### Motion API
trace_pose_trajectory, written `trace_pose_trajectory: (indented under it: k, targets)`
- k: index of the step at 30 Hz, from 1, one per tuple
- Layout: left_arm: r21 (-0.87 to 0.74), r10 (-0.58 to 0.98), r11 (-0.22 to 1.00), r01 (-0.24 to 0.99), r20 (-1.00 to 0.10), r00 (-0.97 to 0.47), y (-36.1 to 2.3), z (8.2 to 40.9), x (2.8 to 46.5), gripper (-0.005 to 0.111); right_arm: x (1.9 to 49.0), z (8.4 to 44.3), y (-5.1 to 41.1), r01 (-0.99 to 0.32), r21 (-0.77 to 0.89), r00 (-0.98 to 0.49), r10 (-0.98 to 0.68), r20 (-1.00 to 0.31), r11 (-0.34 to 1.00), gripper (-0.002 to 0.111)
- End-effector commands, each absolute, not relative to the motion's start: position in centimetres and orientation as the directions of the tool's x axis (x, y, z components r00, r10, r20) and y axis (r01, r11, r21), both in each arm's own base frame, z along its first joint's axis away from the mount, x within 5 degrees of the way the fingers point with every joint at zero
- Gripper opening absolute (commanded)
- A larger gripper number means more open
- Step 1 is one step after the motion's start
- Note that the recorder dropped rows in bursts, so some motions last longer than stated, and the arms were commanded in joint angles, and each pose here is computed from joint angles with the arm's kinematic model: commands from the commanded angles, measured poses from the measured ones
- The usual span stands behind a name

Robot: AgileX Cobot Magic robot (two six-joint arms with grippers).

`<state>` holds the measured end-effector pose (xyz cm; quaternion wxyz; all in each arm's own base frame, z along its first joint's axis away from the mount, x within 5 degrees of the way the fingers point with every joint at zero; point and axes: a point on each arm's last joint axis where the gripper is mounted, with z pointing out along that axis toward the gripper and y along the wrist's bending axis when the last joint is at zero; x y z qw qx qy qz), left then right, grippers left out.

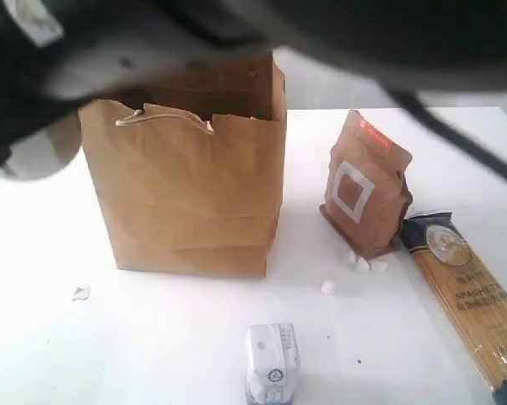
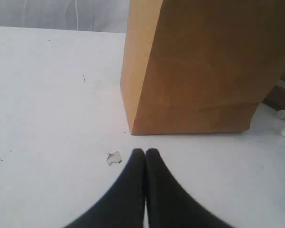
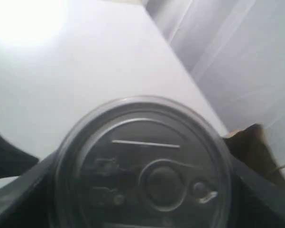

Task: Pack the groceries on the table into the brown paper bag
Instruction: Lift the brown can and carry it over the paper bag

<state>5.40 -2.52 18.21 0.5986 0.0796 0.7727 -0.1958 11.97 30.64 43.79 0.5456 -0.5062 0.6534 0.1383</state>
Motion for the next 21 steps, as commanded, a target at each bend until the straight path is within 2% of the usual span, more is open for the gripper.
trace_pose_trajectory:
  k: [1,8,15,21]
  targets:
    - [-0.216,-0.122,0.909,0.357,-0.955,-0.269,-2.5,18.2,5.4,0.0,13.1,47.6,28.9,-0.7,-0.463,0.187,-0.486,-0.854,0.544,0.009]
    - [-0.216,-0.122,0.909,0.357,-0.955,-0.269,-2.5,18.2,5.4,0.0,16.6,48.3,27.4,-0.603,-0.463,0.096,-0.517,-0.85,0.65,0.009]
    - [-0.216,-0.122,0.909,0.357,-0.955,-0.269,-2.5,18.2,5.4,0.0,20.2,47.2,26.2,-0.529,-0.467,0.009,-0.546,-0.838,0.709,0.009]
    - [-0.216,-0.122,0.909,0.357,-0.955,-0.269,-2.5,18.2,5.4,0.0,22.1,45.0,27.4,-0.562,-0.419,-0.07,-0.545,-0.835,0.714,0.009]
